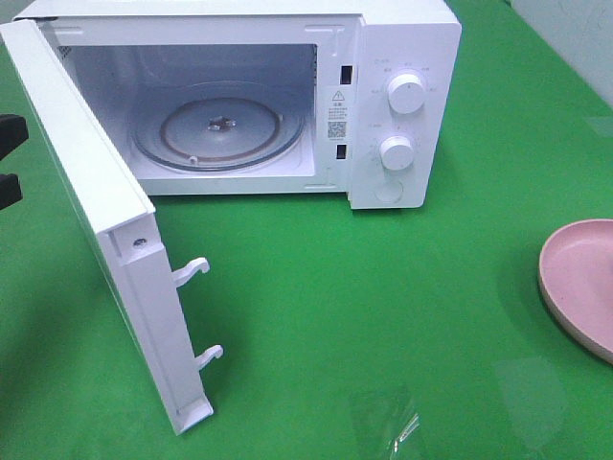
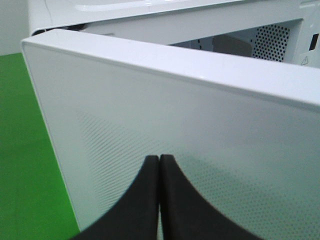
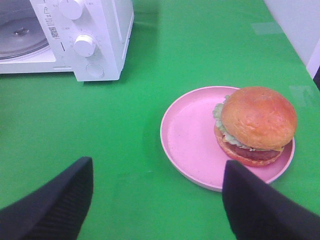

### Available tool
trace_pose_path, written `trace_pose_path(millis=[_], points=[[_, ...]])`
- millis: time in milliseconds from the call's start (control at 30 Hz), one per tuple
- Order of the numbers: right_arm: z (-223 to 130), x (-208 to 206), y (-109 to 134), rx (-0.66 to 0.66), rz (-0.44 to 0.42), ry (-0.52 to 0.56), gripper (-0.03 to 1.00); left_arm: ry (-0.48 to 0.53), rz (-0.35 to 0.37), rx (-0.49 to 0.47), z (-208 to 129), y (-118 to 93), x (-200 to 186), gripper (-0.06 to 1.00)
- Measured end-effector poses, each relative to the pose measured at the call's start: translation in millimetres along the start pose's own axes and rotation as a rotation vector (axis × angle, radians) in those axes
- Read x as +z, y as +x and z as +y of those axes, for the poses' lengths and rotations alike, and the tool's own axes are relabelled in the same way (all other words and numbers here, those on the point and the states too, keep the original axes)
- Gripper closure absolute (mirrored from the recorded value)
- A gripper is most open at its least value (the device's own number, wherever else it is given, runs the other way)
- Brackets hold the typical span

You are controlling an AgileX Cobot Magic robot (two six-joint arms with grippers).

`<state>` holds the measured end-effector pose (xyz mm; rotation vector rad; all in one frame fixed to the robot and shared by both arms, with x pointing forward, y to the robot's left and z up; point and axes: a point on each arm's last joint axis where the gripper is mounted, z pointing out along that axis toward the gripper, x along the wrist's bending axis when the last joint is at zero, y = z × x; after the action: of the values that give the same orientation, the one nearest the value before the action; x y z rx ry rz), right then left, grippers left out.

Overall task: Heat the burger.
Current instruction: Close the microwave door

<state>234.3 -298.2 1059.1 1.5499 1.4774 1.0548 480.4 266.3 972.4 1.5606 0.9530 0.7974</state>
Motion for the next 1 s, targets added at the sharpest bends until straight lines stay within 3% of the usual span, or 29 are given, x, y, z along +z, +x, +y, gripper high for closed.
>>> trace_pose_path(millis=[367,400,700,1000], points=[[0,0,0,0.000,0.000,0.000,0.26,0.012,-0.048,-0.012,6,-3,18,0.94],[0,0,0,0.000,0.000,0.000,0.26,0.016,-0.078,-0.014,6,-9,25,0.94],[0,0,0,0.000,0.000,0.000,0.26,0.041,-0.129,-0.031,1,-27,48,0.94],[0,0,0,0.000,0.000,0.000,0.26,0.078,-0.146,-0.052,0,-41,73,0.94]])
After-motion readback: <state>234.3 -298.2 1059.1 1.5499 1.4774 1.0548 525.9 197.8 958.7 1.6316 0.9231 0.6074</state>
